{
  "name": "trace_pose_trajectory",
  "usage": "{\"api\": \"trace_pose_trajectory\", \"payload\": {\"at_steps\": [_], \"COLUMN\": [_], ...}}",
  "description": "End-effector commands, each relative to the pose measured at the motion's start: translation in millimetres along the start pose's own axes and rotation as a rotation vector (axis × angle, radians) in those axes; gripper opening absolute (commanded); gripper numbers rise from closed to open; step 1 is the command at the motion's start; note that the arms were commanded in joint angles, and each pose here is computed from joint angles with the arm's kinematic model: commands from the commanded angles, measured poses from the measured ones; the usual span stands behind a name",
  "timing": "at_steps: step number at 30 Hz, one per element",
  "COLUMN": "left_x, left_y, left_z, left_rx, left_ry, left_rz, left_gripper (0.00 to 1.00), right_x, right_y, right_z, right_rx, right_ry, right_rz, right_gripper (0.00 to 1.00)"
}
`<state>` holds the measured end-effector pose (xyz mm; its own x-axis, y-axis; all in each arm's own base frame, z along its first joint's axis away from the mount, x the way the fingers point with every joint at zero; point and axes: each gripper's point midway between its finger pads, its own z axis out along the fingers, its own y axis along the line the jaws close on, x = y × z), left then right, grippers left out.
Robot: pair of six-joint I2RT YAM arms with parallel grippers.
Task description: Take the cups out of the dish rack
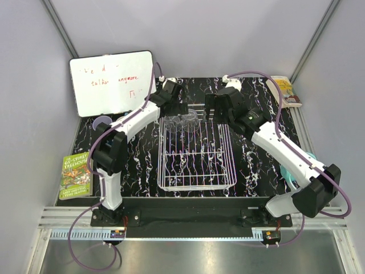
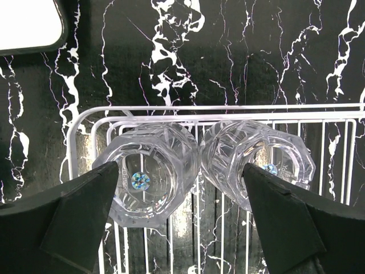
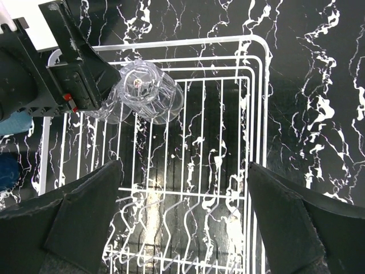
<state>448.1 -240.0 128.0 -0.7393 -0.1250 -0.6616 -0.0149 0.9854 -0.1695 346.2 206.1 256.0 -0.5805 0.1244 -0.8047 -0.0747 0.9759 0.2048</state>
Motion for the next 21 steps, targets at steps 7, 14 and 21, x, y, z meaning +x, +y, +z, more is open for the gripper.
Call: {"api": "trace_pose_trajectory", "payload": {"at_steps": [7,14,21], "left_x": [-36,-45,-46], "left_y": [-28,-22,-22], "left_z": [-30,-42,-46], "left_rx": [0.074,0.056,0.056], "left_ry": [-0.108,-0.143,-0.145], "left_rz": [-0.008,-0.009,-0.006], "left_gripper": [0.99,0.99,0.99], "right_x": [-2,3,6], "right_y": [7,6,4], "right_z": [5,6,5], "right_rx": [-0.036,-0.036,-0.036], "right_ry": [-0.036,-0.028,-0.027], "right_rz": [0.024,0.019,0.020], "right_gripper": [1.00,1.00,1.00]}}
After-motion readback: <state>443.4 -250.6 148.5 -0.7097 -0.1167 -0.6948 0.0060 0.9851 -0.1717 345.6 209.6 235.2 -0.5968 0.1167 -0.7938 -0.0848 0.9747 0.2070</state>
